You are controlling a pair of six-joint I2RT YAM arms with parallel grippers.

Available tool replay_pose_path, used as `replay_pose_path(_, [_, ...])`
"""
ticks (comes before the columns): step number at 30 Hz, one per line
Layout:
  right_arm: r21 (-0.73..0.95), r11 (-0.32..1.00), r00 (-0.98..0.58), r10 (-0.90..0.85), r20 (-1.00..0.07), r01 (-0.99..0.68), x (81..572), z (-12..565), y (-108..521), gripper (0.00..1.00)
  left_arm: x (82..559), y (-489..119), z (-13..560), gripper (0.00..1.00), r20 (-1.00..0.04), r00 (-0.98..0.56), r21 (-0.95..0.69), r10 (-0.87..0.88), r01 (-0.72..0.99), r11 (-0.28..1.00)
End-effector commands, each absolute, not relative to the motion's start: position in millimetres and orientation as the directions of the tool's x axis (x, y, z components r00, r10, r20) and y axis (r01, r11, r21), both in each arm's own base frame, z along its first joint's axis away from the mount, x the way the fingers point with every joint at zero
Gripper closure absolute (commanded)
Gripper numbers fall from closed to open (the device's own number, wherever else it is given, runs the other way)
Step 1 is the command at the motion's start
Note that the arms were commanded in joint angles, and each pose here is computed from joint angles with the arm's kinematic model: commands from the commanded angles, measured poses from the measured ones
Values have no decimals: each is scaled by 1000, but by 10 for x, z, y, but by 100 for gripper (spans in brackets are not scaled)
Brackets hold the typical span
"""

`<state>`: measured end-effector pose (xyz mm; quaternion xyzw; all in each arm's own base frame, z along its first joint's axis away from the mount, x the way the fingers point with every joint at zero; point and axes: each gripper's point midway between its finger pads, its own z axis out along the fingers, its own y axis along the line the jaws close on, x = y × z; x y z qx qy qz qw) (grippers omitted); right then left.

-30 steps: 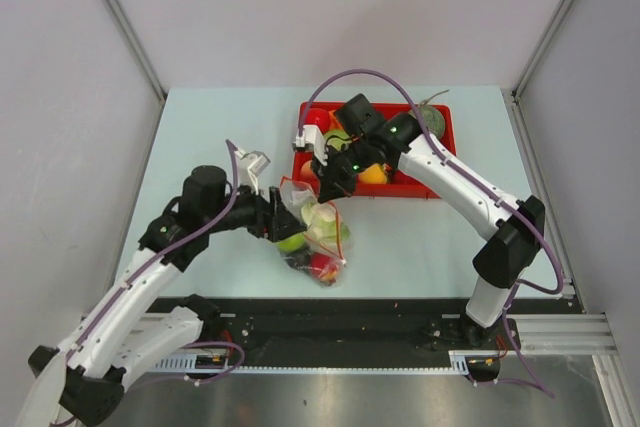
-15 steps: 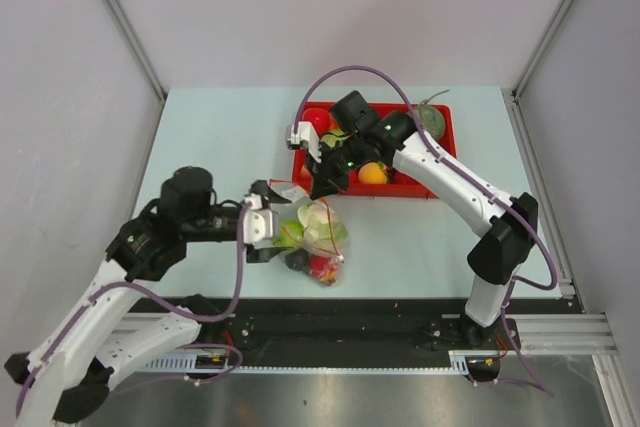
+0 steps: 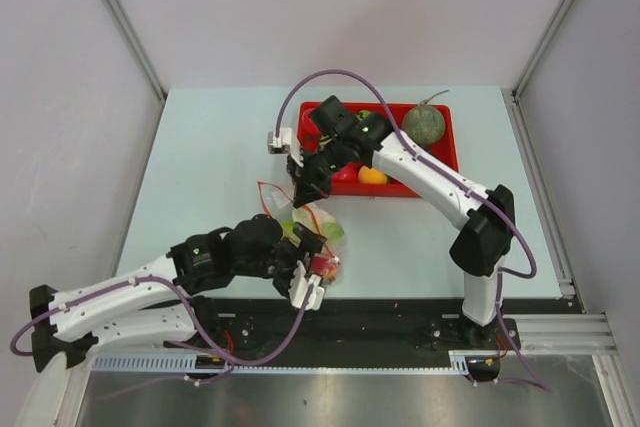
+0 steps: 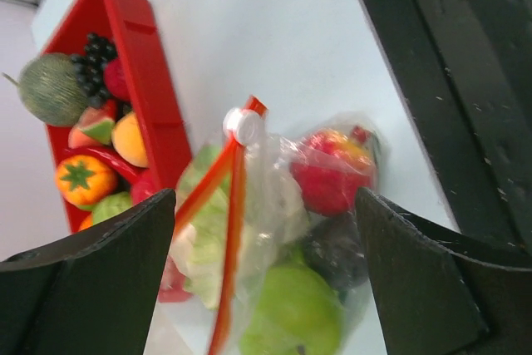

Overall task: Place the food in the zip-top bag and seal the zipper
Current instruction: Adjust the zipper food storage bag at the center of the board.

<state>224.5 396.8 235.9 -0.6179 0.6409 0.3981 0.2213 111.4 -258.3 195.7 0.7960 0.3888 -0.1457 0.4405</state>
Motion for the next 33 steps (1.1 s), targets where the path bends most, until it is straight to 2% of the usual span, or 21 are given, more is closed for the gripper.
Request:
replay_pose_path(1, [242,-123,-129,-576,-807,-963,2206,2496,4124,100,1298,-2785,2223,8,-522,716,704,464,668,-240])
replay_pose_path(7, [244,-132,-127,-573,-809,-961,2176,2492,4154,100,1331,-2845,2276,9,-492,745,728,450,636,-257])
replay_pose_path(10, [231,-134,-118,-561,-819,-964,2184,2544,4164,100,1309,-2826,2095,19,-481,733,683,482,658,-318])
replay_pose_path(12, [204,-130,-101,-549,-830,-970,2198,2616,4162,100,1285,-2737,1908,38,-453,719,631,527,676,-381])
replay_pose_path(13, [193,-127,-94,-544,-834,-973,2208,2649,4153,100,1294,-2725,1881,46,-463,696,612,549,699,-370])
replay_pose_path(14, [183,-125,-88,-538,-838,-975,2216,2676,4153,100,1302,-2732,1855,61,-468,682,599,563,713,-365])
replay_pose_path(18, [166,-106,-89,-512,-854,-980,2184,2813,4108,97,1350,-2762,1999,93,-510,645,617,569,735,-280])
replay_pose_path(19, [154,-93,-87,-503,-860,-984,2209,2855,4097,77,1358,-2763,2023,100,-522,632,616,572,744,-259])
replay_pose_path(21, [127,-28,-97,-490,-866,-991,2337,2909,4065,43,1370,-2785,2113,100,-552,613,619,566,756,-215])
replay_pose_path(22, [102,1,-91,-463,-882,-995,2383,3048,4015,20,1363,-2784,2132,100,-579,584,602,569,777,-185])
replay_pose_path(23, [80,62,-99,-420,-902,-995,2604,3172,3927,13,1360,-2791,2169,100,-597,569,596,565,786,-161])
replay_pose_path(25, [91,149,-137,-338,-931,-985,2773,3453,3727,0,1388,-2804,2271,100,-664,504,573,553,818,-58])
replay_pose_path(27, [72,258,-137,-245,-960,-964,3093,3723,3426,0,1423,-2788,2308,100,-705,455,554,544,832,22])
replay_pose_path(28, [62,294,-130,-219,-967,-954,3166,3798,3317,0,1500,-2811,2410,100,-749,407,537,523,835,118])
replay_pose_path(30, [17,375,-81,-156,-984,-927,3245,3991,2987,0,1623,-2788,2476,100,-787,350,514,508,828,224])
replay_pose_path(33, [-56,408,-2,-143,-990,-911,3036,4017,2662,0,1790,-2789,2641,99,-832,298,488,468,794,362])
